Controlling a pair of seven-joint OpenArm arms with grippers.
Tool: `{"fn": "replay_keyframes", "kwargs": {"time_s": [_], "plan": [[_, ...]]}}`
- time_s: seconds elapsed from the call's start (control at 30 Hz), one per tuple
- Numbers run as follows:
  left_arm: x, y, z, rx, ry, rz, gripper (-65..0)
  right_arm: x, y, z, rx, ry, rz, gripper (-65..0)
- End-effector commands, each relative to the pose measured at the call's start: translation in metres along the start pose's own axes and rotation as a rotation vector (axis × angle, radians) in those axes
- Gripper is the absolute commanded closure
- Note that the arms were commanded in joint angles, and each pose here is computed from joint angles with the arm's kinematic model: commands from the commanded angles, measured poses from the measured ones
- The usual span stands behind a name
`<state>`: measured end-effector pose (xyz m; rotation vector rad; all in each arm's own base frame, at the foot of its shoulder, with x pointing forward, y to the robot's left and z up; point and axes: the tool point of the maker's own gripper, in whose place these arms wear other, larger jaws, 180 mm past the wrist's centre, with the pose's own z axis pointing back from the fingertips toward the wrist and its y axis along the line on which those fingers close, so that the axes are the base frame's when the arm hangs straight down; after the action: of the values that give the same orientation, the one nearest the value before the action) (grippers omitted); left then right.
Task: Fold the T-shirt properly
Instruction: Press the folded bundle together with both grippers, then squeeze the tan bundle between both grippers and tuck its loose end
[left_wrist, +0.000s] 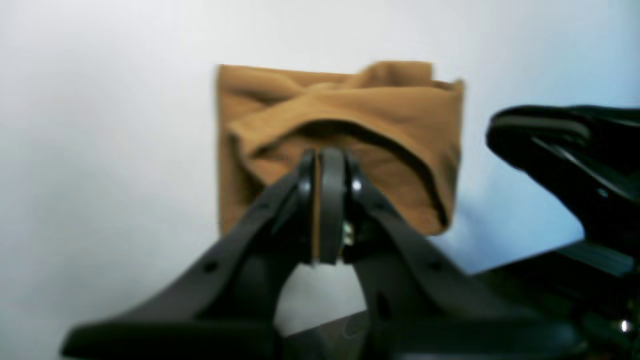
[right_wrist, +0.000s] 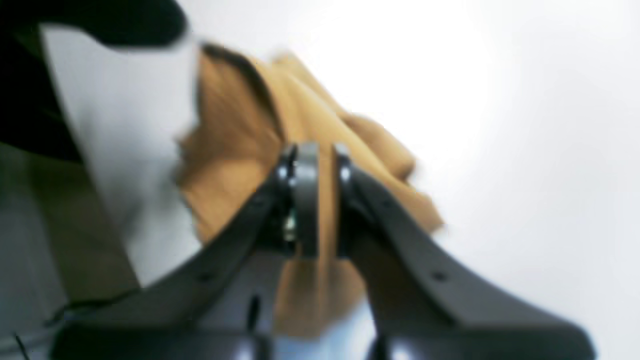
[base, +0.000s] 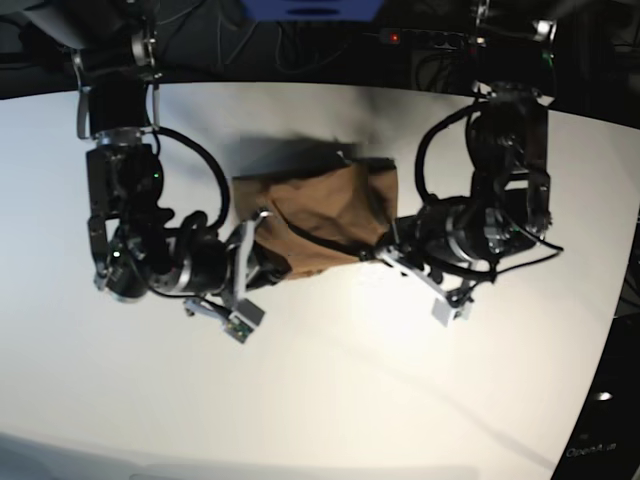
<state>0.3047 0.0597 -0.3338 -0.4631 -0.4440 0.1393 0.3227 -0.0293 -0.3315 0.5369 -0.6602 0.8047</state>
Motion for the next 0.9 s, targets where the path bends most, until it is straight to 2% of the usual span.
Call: {"fn": "replay_keyframes", "kwargs": {"time_s": [0.0,0.1,0.33,0.4,0.57,0.7,0.87], "plan": [[0.009,-0.003,0.004,-0.003,-0.03,-0.015,-2.2,0.005,-0.008,0.007,-0.014,-0.02,0.008,-1.7],[0.0,-0.01,-0.001,-0.026,-0.01,0.005,-2.2,-0.018,-0.024,0.01,-0.031,0.027,-0.029,-1.5],[-0.021,-0.008,-0.016,-0.008,0.058,-0.006,-2.2,-0.027,-0.031,0.014,-0.042,0.0,-0.036,-1.7],[-0.027,-0.004,-0.022,0.001,0.084,0.011,-2.2,-0.015,-0.029,0.012,-0.036,-0.002,0.005,-1.7],[-0.038,-0.001,-0.041,0.018,0.076,0.003,-2.2,0.007,-0.02,0.003,0.002,-0.002,0.113,-1.9],[-0.053,0.007,-0.056,0.044,0.121,0.011,-2.2,0.019,-0.015,-0.001,0.021,0.005,0.194,-2.0],[-0.053,0.006,-0.064,0.044,0.109,0.028,-2.2,0.012,-0.026,-0.011,-0.051,0.11,0.304,-2.0]]}}
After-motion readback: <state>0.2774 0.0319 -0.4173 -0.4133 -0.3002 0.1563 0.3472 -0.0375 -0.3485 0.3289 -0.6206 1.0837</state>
